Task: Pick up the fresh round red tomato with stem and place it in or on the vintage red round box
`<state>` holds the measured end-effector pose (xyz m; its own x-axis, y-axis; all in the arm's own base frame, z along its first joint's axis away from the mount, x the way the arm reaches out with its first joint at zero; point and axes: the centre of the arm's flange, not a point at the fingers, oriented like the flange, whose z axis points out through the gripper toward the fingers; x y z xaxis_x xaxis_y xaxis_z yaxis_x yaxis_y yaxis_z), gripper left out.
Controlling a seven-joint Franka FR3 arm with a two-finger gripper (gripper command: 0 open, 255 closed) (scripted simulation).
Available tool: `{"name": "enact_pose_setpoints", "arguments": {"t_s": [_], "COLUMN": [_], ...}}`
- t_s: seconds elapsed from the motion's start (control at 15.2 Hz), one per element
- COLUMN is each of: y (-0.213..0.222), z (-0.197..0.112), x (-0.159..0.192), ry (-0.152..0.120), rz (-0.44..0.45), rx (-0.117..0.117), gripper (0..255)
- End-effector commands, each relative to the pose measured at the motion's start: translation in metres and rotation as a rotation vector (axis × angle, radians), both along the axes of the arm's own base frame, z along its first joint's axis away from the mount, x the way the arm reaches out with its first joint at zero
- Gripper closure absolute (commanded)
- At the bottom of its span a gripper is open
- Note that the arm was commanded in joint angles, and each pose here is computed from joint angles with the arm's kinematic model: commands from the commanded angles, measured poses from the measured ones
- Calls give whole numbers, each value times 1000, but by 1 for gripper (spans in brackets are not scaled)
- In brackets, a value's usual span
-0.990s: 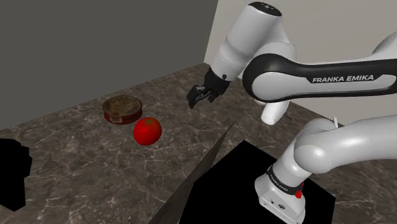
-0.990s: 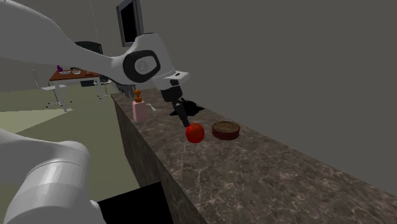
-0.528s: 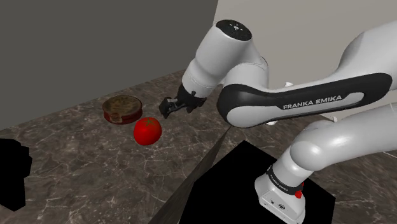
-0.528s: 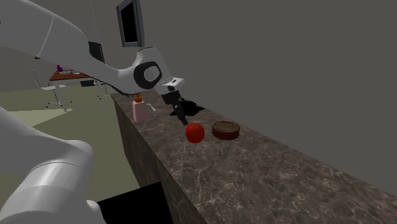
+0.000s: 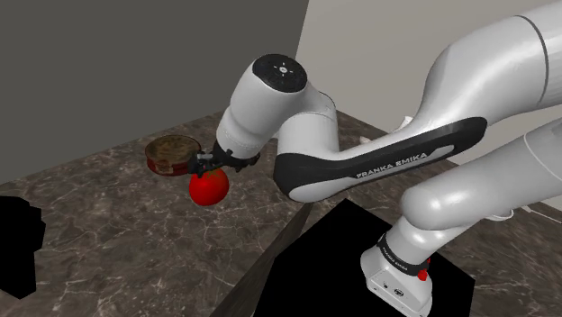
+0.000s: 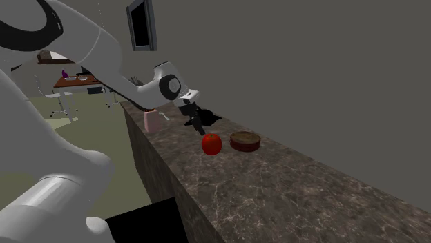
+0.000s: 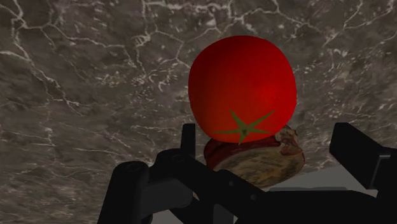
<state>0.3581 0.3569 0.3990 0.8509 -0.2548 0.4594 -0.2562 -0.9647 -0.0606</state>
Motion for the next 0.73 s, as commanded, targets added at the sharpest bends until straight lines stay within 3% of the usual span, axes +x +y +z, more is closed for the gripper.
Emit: {"name": "enact_pose_setpoints", "arguments": {"t_s": [0.0, 0.26, 0.66], "y": [1, 0, 0], "z": [-8, -29, -29], "x": [5, 16, 16], "ry": [-2, -2, -2], "rz": [-2, -2, -2], "rx": [3, 3, 3], "gripper": [0, 0, 0]}}
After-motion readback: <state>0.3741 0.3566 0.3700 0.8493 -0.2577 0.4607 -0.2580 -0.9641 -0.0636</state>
